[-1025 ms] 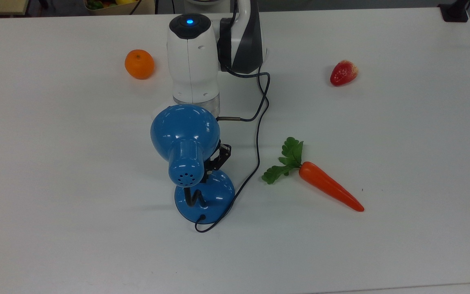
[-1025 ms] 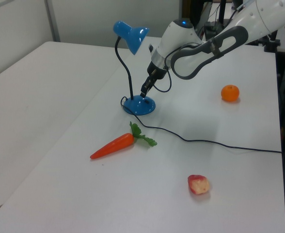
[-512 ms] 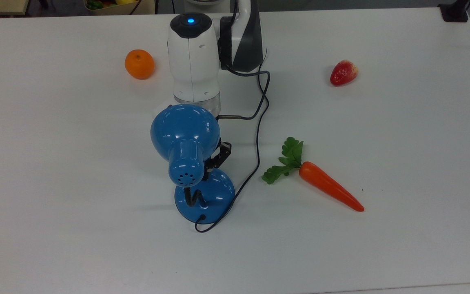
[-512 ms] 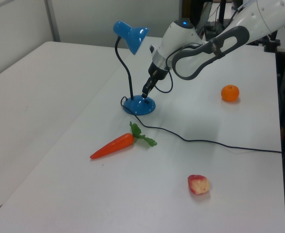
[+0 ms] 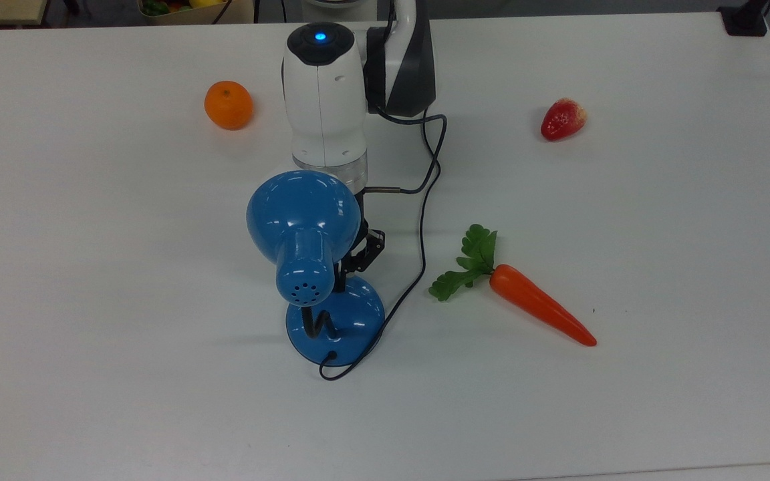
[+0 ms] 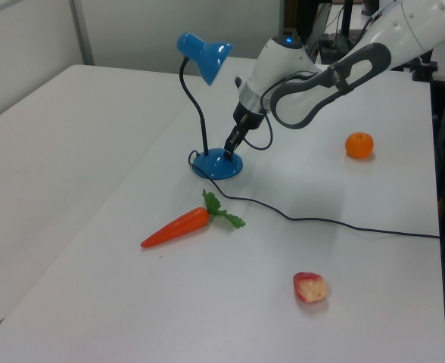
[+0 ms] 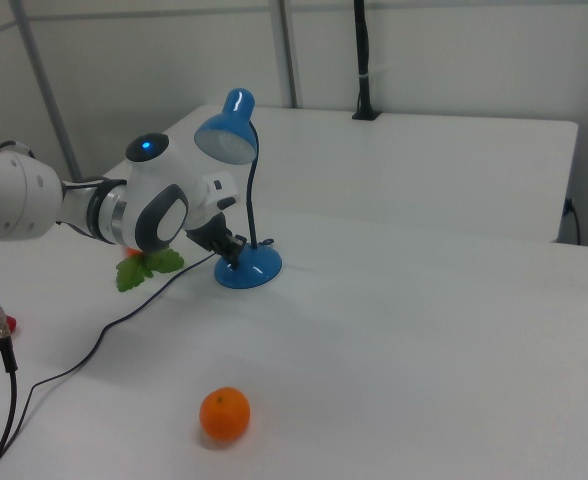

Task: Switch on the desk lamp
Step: 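Press down on the lamp base switch with the gripper fingertips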

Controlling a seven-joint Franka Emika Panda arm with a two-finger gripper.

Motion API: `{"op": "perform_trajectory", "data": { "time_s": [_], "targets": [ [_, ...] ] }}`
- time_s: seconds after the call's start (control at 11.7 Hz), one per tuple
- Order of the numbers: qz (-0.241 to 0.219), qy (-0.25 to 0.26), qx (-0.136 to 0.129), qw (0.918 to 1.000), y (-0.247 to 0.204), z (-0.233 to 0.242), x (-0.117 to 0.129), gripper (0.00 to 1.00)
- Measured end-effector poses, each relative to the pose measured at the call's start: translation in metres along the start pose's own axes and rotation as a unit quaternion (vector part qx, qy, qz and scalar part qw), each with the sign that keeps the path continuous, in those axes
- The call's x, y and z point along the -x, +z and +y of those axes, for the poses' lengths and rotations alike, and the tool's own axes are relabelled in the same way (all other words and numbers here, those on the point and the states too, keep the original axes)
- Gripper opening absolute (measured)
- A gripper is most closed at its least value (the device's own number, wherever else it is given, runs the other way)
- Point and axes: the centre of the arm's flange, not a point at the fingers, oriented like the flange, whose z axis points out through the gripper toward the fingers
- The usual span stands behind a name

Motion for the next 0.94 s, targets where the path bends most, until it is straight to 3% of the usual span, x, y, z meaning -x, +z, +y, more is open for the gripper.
{"op": "perform_trajectory", "data": {
  "time_s": [0.94],
  "targets": [
    [-0.003, -0.021, 0.011, 0.9997, 0.0039, -0.0017, -0.0008, 0.03]
  ]
}}
